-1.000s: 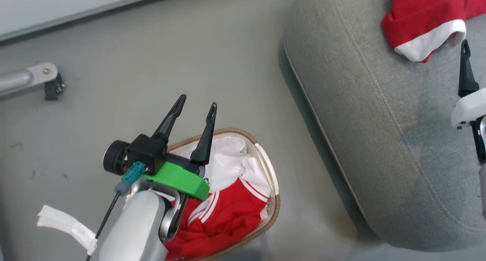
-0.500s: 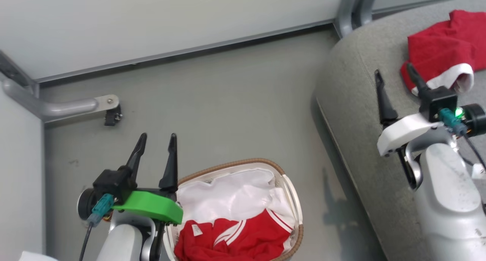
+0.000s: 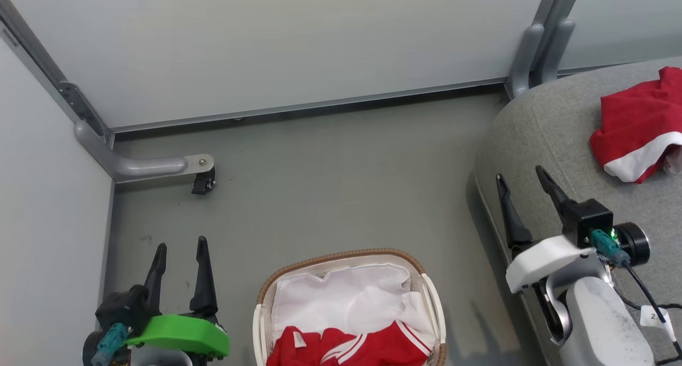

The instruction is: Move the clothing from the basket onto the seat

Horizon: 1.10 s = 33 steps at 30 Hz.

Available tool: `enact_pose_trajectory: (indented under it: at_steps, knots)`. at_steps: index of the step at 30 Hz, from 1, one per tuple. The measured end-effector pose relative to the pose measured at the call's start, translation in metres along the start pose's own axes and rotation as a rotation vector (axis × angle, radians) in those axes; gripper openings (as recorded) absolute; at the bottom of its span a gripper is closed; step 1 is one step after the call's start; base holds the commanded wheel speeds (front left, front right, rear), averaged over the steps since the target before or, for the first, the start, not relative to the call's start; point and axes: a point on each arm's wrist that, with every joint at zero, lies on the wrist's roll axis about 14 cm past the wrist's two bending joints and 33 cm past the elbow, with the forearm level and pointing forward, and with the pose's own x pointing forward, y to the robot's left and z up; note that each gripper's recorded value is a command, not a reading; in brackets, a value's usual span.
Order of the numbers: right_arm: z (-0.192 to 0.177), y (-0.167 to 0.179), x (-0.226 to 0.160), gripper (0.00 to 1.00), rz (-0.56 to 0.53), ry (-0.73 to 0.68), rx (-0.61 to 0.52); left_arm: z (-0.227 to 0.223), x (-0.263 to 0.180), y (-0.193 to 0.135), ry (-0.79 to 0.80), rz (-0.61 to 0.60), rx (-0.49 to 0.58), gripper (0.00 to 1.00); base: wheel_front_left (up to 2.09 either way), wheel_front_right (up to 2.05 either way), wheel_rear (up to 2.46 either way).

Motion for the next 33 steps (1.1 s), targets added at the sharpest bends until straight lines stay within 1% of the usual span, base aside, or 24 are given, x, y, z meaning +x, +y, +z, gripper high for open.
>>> enact_pose_trajectory:
  at_steps: [2, 6, 11, 16, 33]
  knots:
    - [-0.002, 0.001, -0.008, 1.0, -0.005, 0.003, 0.035, -0.001, -0.006, 0.002, 0.004, 0.007, 0.001, 1.0, 0.0, 0.0, 0.0]
    - [-0.008, 0.009, -0.023, 1.0, 0.005, 0.018, 0.068, 0.0, -0.015, 0.006, -0.001, 0.023, 0.0, 1.0, 0.0, 0.0, 0.0]
    - [-0.017, 0.022, -0.036, 1.0, 0.042, 0.051, 0.058, -0.002, -0.022, 0.004, 0.003, 0.019, 0.009, 1.0, 0.0, 0.0, 0.0]
    - [-0.02, 0.026, -0.038, 1.0, 0.053, 0.059, 0.063, -0.002, -0.021, 0.003, 0.005, 0.015, 0.009, 1.0, 0.0, 0.0, 0.0]
    - [-0.019, 0.025, -0.04, 1.0, 0.048, 0.056, 0.069, -0.006, -0.02, 0.001, 0.019, 0.007, 0.009, 1.0, 0.0, 0.0, 0.0]
